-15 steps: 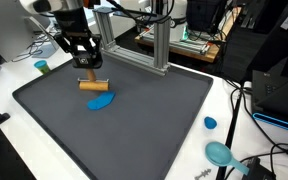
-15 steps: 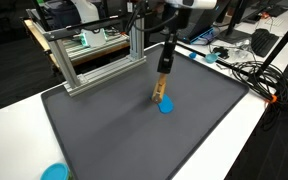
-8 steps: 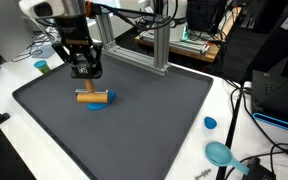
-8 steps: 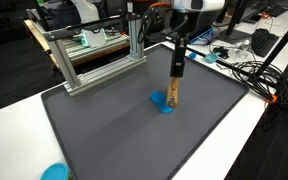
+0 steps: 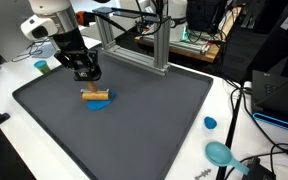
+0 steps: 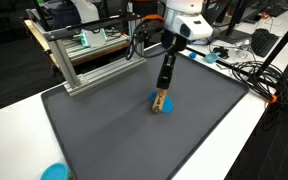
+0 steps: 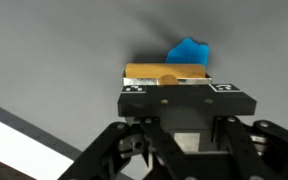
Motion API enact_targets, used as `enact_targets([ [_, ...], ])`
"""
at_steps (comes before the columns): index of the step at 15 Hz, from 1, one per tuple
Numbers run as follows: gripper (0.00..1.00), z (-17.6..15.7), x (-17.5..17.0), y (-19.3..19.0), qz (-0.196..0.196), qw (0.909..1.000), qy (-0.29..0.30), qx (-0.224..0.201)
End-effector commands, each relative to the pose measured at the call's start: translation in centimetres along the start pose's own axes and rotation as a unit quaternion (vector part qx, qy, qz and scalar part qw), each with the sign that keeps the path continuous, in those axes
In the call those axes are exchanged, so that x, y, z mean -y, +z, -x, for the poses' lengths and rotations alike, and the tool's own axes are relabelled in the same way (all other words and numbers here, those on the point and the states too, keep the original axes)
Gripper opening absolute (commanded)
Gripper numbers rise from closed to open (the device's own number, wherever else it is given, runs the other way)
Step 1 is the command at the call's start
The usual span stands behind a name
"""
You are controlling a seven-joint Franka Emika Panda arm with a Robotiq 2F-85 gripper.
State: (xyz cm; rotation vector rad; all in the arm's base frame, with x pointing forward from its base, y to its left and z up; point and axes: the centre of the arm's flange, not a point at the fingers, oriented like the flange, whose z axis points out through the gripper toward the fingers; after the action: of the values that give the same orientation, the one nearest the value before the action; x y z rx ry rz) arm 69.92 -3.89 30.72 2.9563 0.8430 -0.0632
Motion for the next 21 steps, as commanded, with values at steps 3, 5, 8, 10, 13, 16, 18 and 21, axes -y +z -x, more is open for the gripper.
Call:
enact_targets([
  [3, 0.22, 1.6, -2.7, 3.9, -0.048, 0.9945, 0.008, 0.093],
  [5, 0.22, 1.9, -2.7, 4.1, -0.048, 0.9933, 0.01, 0.105],
  [8, 0.22, 2.5, -2.4, -0.2, -0.018, 0.9975, 0.017, 0.067],
  [10, 0.22, 3.0, -1.3, -3.2, 0.003, 0.9994, 0.015, 0.031],
  [13, 0.22, 3.9, 1.8, -7.9, 0.034, 0.9986, 0.016, -0.036],
  [16, 0.22, 5.3, 5.9, -11.4, 0.064, 0.9952, 0.015, -0.072],
  [18, 0.22, 6.8, 8.5, -12.8, 0.074, 0.9914, 0.048, -0.096],
  [21, 0.22, 9.5, 11.7, -14.2, 0.084, 0.9793, 0.13, -0.131],
])
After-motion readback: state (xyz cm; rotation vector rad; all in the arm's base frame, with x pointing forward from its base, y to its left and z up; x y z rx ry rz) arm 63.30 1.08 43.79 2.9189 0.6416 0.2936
